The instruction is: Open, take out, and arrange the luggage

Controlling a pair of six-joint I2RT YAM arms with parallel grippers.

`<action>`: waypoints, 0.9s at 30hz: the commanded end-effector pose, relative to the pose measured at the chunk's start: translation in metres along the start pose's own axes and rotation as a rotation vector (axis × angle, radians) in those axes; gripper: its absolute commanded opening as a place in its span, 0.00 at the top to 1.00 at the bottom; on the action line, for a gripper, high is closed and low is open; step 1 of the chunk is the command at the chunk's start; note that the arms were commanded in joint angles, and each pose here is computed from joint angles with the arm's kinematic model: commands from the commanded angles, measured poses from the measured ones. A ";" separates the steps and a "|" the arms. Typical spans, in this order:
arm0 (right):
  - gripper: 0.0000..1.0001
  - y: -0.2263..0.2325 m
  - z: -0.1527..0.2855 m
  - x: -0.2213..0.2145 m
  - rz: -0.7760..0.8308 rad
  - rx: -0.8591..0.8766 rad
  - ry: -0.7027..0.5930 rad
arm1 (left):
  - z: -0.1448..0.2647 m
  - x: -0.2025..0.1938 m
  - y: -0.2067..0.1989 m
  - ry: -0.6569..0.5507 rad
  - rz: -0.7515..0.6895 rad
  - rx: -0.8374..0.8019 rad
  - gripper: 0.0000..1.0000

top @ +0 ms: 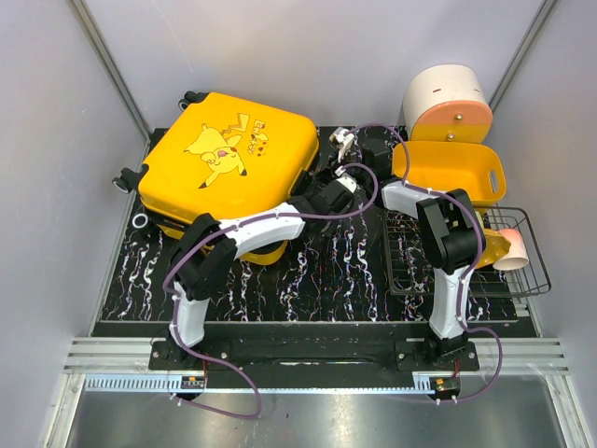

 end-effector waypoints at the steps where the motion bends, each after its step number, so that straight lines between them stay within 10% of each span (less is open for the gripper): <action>1: 1.00 -0.011 -0.005 0.020 0.064 -0.041 -0.067 | 0.002 -0.058 0.010 0.275 0.037 0.004 0.26; 13: 1.00 -0.014 -0.001 0.023 0.062 -0.060 -0.069 | -0.012 -0.100 0.021 0.354 0.048 0.119 0.28; 21: 1.00 -0.012 0.013 0.024 0.065 -0.070 -0.063 | 0.027 -0.109 0.025 0.373 -0.189 -0.026 0.95; 27: 1.00 0.009 0.038 0.015 0.085 -0.090 -0.036 | 0.083 -0.113 0.033 0.271 -0.399 -0.130 1.00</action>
Point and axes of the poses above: each gripper's point midway between its finger pads, its own z axis back along the fingers, its own y axis along the line the jaws close on, x = y × z, the point moved 10 cm from there along z, back along the fingers, and after that the axes turned 14 degrees about z, right-handed, at the moved point
